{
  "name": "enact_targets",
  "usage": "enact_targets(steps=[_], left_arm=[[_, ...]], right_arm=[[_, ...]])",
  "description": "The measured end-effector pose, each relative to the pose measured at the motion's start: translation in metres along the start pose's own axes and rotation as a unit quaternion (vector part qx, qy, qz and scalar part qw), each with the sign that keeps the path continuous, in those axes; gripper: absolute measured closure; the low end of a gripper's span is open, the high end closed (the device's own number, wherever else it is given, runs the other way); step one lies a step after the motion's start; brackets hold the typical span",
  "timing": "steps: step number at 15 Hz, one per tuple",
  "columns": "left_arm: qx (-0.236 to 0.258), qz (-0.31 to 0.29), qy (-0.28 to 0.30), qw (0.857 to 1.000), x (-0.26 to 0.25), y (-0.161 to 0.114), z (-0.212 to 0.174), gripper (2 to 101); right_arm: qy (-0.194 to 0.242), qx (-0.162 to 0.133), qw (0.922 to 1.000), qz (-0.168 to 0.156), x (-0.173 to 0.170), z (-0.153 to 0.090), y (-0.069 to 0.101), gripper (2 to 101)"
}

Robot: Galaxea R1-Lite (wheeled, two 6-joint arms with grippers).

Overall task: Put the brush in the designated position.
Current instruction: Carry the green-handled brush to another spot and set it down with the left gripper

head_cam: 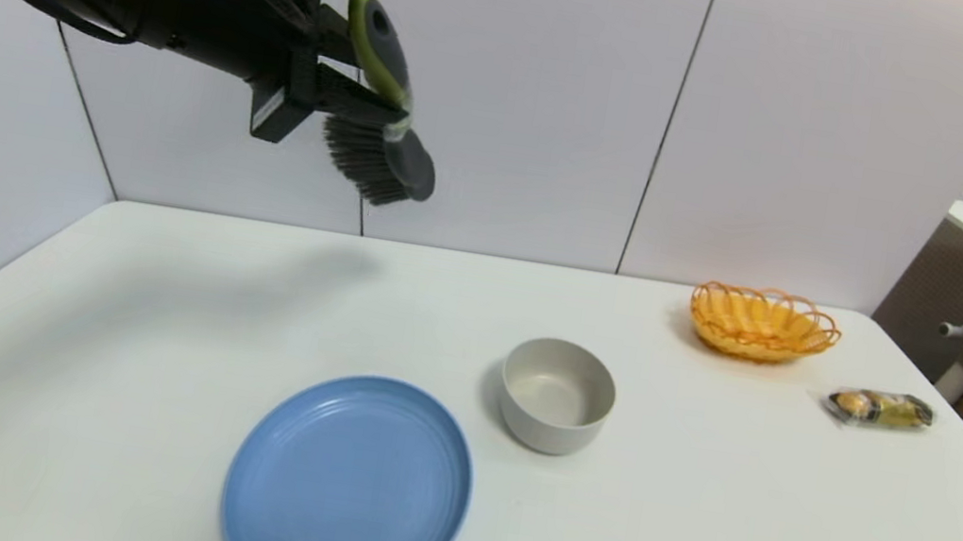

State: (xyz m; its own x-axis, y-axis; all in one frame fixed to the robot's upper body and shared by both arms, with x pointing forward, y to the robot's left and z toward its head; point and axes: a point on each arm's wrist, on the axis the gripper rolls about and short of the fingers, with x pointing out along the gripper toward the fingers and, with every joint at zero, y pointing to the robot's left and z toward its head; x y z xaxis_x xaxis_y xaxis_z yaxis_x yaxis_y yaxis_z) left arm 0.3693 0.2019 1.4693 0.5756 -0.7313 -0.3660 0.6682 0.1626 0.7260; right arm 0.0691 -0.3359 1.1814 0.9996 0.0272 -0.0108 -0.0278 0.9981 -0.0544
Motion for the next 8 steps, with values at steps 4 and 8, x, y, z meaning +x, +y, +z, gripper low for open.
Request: enact_targets(steps=[4,8], left_arm=[[0.045,0.033,-0.015,0.998,0.017,-0.012,0.040,75.2],[0.059,0.053,-0.035,0.996,0.041,-0.030,0.077,75.2]], right_arm=[[0.000,0.000,1.0000,0.000,0.000,0.000,0.000,5.0],[0.000,0.000,1.0000,0.000,0.000,0.000,0.000,5.0]])
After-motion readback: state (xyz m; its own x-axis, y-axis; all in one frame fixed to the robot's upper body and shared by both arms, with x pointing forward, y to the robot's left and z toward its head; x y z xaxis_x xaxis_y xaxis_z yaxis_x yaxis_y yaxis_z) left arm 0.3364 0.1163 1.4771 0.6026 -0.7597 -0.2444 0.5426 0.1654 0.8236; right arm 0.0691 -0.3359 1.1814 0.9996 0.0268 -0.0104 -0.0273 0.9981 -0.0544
